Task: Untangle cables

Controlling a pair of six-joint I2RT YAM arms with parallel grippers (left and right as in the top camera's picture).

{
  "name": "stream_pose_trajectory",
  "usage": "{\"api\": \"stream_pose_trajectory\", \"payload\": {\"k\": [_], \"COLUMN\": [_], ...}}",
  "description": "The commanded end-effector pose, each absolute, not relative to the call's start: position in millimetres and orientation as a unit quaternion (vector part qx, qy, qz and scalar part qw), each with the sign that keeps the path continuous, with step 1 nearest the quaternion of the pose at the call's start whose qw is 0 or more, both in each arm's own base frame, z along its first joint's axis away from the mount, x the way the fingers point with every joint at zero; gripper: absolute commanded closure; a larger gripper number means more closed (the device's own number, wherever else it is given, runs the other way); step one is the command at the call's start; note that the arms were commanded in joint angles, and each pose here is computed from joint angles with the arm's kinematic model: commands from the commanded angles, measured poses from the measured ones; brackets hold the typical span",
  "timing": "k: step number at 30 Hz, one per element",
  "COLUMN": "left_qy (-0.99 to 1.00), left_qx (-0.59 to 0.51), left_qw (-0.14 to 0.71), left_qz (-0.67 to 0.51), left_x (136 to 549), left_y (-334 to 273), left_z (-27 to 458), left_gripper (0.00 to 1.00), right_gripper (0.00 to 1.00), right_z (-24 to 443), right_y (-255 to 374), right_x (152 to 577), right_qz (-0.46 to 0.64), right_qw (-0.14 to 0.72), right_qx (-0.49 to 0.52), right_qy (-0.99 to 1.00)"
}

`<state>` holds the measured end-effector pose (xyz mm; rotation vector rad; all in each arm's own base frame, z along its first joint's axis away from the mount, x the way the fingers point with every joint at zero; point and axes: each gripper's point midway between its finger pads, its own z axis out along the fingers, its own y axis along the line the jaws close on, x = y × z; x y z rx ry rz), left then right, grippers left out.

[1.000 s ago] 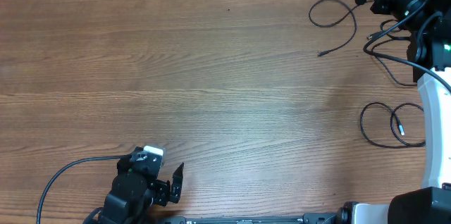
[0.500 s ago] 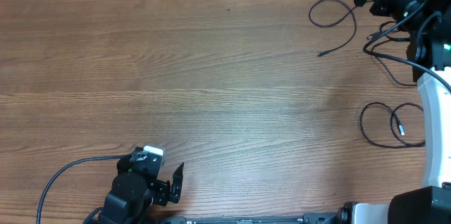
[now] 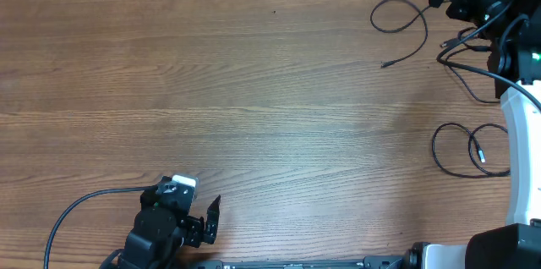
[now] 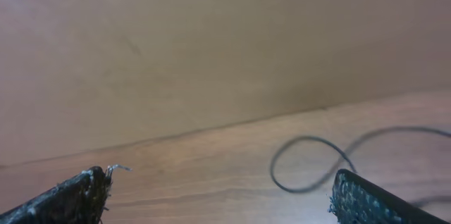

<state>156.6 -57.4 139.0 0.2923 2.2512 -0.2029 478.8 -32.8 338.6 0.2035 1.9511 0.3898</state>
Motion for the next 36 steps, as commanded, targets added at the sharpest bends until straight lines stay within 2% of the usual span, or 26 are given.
{"api": "stream_pose_trajectory", "payload": {"k": [1, 10, 22, 30, 33, 36], "left_qy": [0.898, 0.898, 0.898, 0.898, 0.898, 0.898], "left_qx": [0.112, 0.112, 0.112, 0.112, 0.112, 0.112], "left_qw": [0.416, 0.416, 0.416, 0.416, 0.416, 0.416], "left_qz": [-0.088, -0.088, -0.088, -0.088, -0.088, -0.088], "left_x": [156.5, 156.5, 156.5, 156.5, 156.5, 156.5], "left_y": [-59.1, -59.1, -59.1, -59.1, -59.1, -59.1], "left_z": [137.3, 137.3, 137.3, 137.3, 137.3, 137.3], "left_gripper": [0.0, 0.01, 0.01, 0.01, 0.0, 0.0], "right_gripper": [0.0, 0.0, 0.0, 0.0, 0.0, 0.0], "right_z": [332.1, 318.6, 340.6, 352.0, 344.3, 344.3], "right_y": [-47.4, -48.8, -50.0, -23.9, -25.4, -34.0], "right_x": [479.1, 472.9, 481.9, 473.2, 459.2, 426.3], "right_qz": [0.126, 0.121, 0.121, 0.18, 0.165, 0.125], "right_qw": [0.535, 0.51, 0.551, 0.548, 0.526, 0.508], "right_qx": [0.114, 0.125, 0.113, 0.069, 0.075, 0.101], "right_qy": [0.827, 0.842, 0.818, 0.814, 0.831, 0.846]}}
